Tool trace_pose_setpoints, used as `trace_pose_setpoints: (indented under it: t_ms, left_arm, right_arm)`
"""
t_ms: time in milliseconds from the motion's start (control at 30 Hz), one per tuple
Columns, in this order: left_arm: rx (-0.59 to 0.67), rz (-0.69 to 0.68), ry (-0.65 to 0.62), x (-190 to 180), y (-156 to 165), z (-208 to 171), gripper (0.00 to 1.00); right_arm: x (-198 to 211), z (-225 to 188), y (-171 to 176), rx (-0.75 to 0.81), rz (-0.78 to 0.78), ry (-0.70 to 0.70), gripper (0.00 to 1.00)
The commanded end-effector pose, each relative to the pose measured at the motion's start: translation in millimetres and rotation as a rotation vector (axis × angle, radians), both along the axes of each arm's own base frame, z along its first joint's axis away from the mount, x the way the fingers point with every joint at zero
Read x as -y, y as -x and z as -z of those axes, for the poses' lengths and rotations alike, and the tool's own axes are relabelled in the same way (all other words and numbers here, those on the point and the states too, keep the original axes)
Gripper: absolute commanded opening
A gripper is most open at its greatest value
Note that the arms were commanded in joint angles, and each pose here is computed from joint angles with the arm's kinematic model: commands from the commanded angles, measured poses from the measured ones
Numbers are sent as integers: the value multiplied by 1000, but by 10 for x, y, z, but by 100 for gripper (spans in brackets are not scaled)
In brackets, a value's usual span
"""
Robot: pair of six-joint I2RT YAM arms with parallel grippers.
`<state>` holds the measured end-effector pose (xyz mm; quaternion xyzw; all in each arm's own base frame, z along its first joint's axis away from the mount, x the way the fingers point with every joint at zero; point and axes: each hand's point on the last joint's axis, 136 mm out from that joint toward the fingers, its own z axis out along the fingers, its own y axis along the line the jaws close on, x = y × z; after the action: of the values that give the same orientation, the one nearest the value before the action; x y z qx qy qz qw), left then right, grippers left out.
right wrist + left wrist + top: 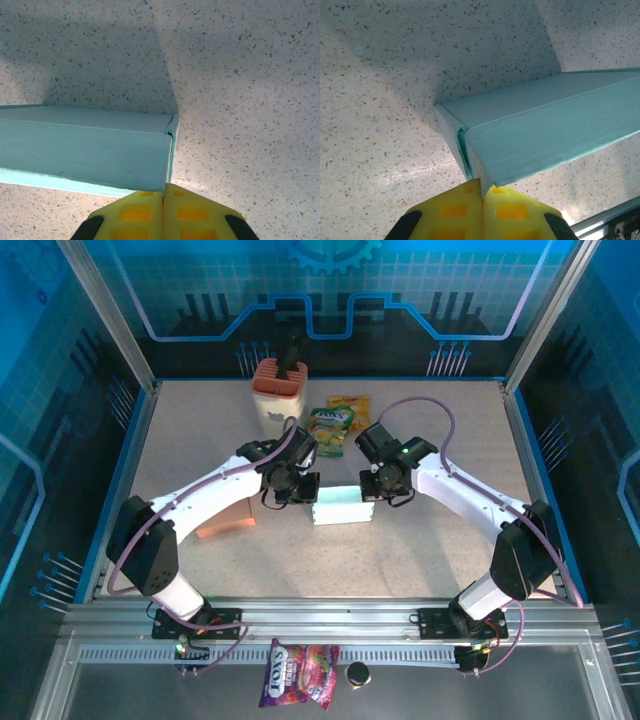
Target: Fold the paper box
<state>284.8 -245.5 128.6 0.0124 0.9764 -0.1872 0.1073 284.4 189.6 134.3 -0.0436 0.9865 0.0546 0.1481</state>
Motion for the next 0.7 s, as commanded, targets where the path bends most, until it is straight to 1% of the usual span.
trace_pose_setpoints:
  t_ms: [0, 167, 433, 600, 667]
  left_arm:
    - [6, 7, 51, 84, 6, 25, 0]
    - [25, 10, 38, 59, 39, 80, 0]
    - [143, 66, -42, 12, 138, 163, 0]
    - [182, 21, -71, -87, 189, 241, 0]
    - [189, -11, -70, -121, 196, 258, 0]
  right_arm:
    - [-77, 10, 65, 0, -18, -20, 0]
    - [-71, 28, 75, 5, -20, -24, 0]
    - [-2, 95, 125, 27, -24, -17, 0]
    - [25, 87, 203, 28, -13, -42, 0]
    - [21, 64, 252, 14, -5, -63, 13]
